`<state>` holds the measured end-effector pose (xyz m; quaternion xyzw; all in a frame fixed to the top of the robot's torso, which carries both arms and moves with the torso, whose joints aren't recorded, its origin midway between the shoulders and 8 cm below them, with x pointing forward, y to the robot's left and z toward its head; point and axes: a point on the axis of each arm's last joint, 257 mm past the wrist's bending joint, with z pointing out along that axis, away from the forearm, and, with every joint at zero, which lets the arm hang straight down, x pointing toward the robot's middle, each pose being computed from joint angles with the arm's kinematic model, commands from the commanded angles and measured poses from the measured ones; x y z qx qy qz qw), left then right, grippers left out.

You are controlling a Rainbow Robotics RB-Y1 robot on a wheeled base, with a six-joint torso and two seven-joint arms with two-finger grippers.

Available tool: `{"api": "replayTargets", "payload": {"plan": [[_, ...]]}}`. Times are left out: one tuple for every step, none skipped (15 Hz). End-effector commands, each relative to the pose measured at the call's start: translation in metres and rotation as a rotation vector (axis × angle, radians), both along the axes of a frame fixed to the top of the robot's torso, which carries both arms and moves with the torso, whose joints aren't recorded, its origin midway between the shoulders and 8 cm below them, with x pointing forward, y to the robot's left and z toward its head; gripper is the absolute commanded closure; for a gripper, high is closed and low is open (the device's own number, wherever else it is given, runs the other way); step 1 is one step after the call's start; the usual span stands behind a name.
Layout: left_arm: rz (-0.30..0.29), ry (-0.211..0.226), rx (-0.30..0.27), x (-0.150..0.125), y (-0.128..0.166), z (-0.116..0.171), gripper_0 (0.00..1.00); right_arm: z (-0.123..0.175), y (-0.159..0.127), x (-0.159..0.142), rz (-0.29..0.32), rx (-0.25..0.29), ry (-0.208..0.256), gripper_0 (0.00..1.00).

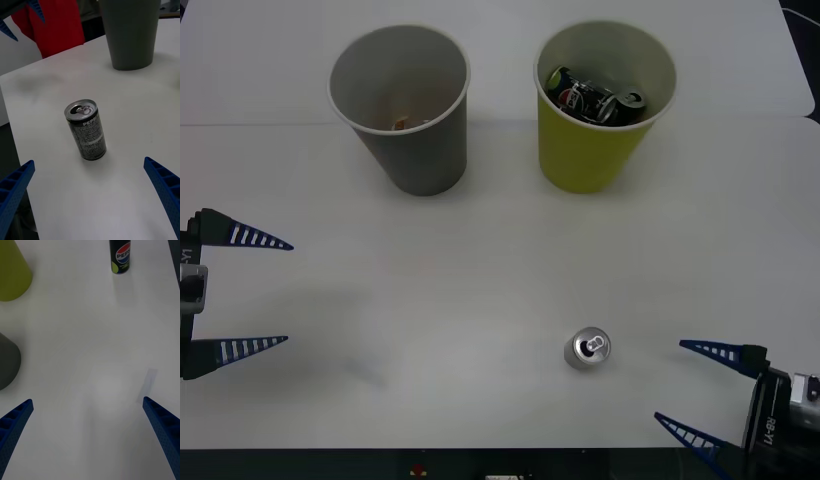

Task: Put the can into the green bin and the plastic bottle into the gray bin

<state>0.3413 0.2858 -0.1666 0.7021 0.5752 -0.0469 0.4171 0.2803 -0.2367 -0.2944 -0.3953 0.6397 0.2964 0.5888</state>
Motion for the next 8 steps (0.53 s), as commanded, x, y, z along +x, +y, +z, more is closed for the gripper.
{"api": "replayTargets", "payload": {"plan": [[0.0,0.0,0.0,0.0,0.0,0.0,0.0,-0.011,0.015,0.007,-0.014,0.037,0.005,0.0],[0.0,0.0,0.0,0.0,0.0,0.0,0.0,-0.015,0.019,0.01,-0.018,0.048,0.004,0.0],[0.0,0.0,0.0,0.0,0.0,0.0,0.0,-0.019,0.027,0.012,-0.023,0.062,0.004,0.0],[0.0,0.0,0.0,0.0,0.0,0.0,0.0,-0.024,0.034,0.014,-0.022,0.07,0.006,0.0],[0.0,0.0,0.0,0.0,0.0,0.0,0.0,-0.026,0.038,0.015,-0.021,0.074,0.005,0.0],[0.0,0.0,0.0,0.0,0.0,0.0,0.0,-0.03,0.043,0.018,-0.02,0.075,0.0,0.0],[0.0,0.0,0.0,0.0,0.0,0.0,0.0,-0.035,0.048,0.02,-0.019,0.074,-0.004,0.0],[0.0,0.0,0.0,0.0,0.0,0.0,0.0,-0.039,0.055,0.021,-0.011,0.074,-0.007,0.0]]}}
